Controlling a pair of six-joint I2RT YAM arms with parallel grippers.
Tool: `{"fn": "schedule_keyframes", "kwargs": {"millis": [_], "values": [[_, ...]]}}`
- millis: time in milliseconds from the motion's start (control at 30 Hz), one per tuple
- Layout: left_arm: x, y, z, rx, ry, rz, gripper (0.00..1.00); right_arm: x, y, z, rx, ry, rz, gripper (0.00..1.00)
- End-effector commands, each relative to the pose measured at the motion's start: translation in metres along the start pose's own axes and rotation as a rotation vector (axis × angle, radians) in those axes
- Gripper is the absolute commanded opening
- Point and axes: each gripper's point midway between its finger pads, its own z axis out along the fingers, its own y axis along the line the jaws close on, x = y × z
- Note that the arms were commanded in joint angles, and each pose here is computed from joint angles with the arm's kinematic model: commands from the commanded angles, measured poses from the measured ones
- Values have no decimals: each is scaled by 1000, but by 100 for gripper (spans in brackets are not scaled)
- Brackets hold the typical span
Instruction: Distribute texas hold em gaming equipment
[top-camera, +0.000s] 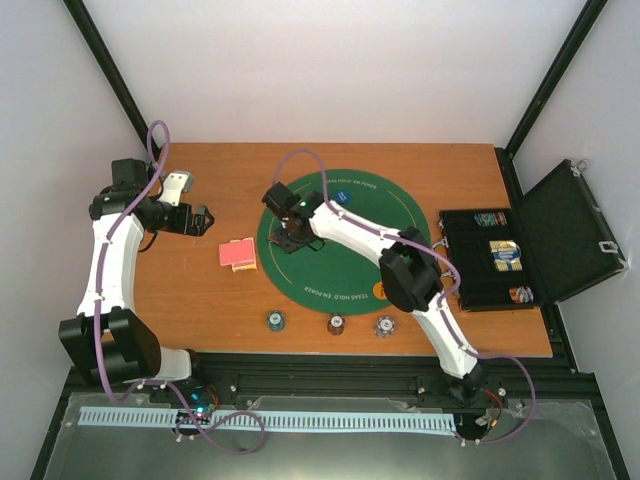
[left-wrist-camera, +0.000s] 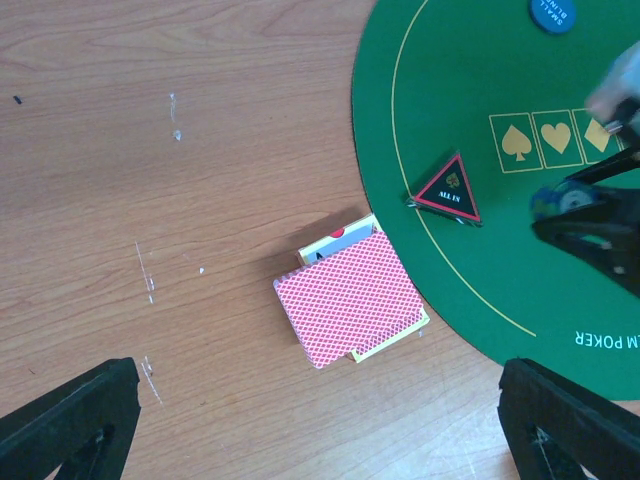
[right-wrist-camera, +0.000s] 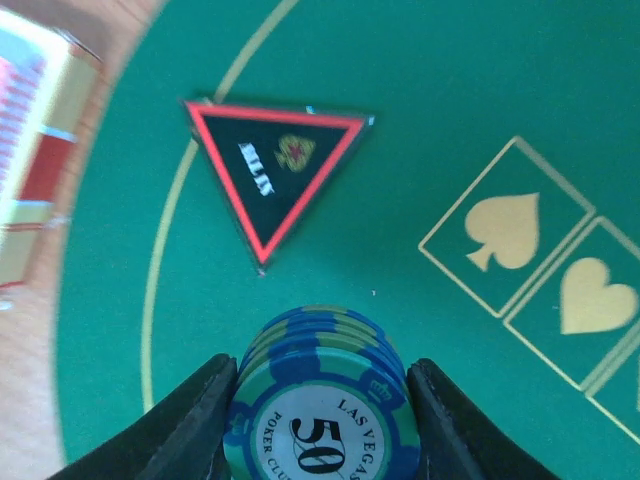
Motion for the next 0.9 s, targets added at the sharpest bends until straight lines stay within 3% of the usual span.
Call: {"fn": "schedule_keyframes", "kwargs": {"millis": [0,867], "values": [[-11,2,-11,-16,-28,12,100,7,-5,20,1,53,-30,26],[-13,4,-6,-11,-29,16,100,24,3,78,-73,151,-25,33]]}}
